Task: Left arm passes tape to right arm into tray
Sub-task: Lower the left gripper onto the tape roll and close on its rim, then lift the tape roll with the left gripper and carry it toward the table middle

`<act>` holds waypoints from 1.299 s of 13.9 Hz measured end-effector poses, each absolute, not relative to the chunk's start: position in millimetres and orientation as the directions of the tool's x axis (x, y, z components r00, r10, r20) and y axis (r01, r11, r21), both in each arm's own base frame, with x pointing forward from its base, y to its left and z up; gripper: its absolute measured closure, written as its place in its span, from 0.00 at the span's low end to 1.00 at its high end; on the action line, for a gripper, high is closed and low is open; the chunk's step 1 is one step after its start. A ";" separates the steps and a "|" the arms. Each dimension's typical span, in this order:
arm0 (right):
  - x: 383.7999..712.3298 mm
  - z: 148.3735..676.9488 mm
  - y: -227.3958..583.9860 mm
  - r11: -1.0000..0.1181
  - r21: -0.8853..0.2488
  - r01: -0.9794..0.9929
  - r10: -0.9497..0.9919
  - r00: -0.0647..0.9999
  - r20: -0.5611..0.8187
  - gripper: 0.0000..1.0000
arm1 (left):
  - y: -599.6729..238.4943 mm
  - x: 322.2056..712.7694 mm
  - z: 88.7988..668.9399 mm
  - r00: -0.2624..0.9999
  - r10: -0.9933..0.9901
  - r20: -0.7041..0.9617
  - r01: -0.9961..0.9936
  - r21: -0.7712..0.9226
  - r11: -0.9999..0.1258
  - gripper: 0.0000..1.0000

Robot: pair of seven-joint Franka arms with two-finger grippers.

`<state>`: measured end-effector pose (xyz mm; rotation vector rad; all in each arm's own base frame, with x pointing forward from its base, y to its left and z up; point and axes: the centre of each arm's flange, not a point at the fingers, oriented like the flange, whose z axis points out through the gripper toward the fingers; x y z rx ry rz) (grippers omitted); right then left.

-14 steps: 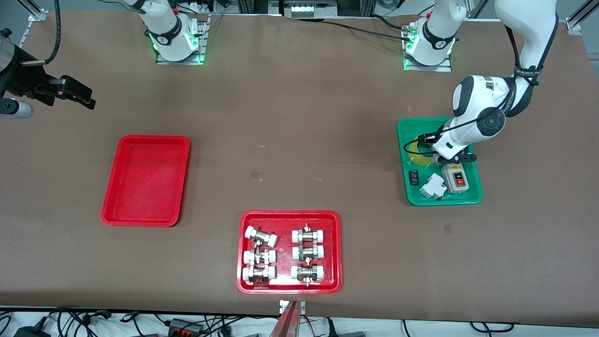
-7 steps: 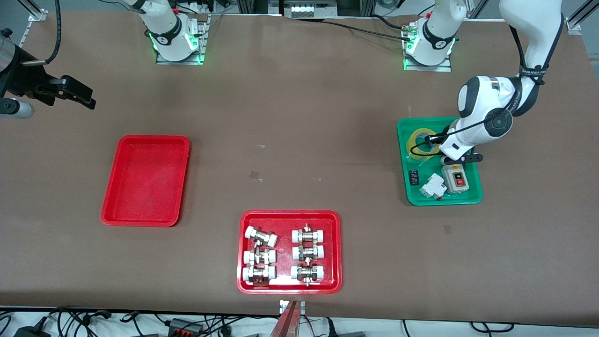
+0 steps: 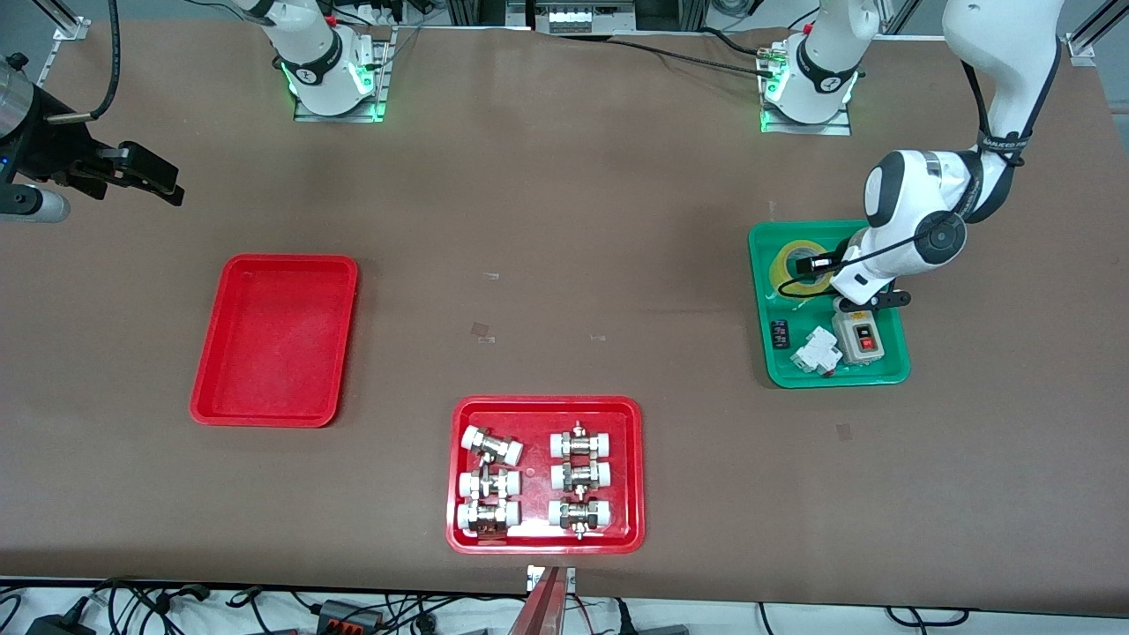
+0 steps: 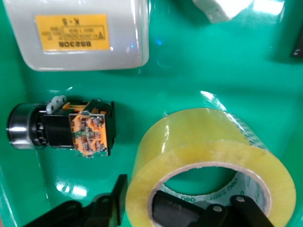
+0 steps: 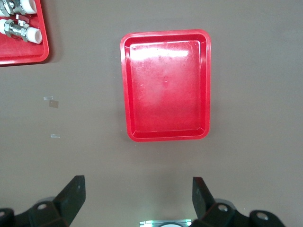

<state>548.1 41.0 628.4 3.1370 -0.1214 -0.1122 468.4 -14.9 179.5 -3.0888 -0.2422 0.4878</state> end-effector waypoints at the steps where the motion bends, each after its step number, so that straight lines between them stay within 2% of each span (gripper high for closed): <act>1: 548.1 628.5 41.0 -0.997 0.003 -0.077 -0.077 0.994 -0.071 0.00 | -14.0 467.9 178.1 0.939 0.154 -0.308 0.152 -0.030 -0.988 0.79; 4: 548.1 628.5 41.2 -0.997 0.003 -0.077 -0.077 0.994 -0.071 0.00 | -11.3 467.4 176.0 0.937 0.159 -0.312 0.157 -0.031 -0.987 0.93; 11: 548.1 628.4 41.2 -0.997 0.003 -0.077 -0.077 0.994 -0.071 0.00 | -10.9 478.0 191.2 0.928 0.158 -0.338 0.156 -0.035 -0.987 0.93; 18: 548.1 628.4 41.3 -0.997 0.003 -0.077 -0.077 0.994 -0.071 0.00 | -26.2 505.2 257.6 0.928 0.108 -0.357 0.105 -0.027 -0.994 0.94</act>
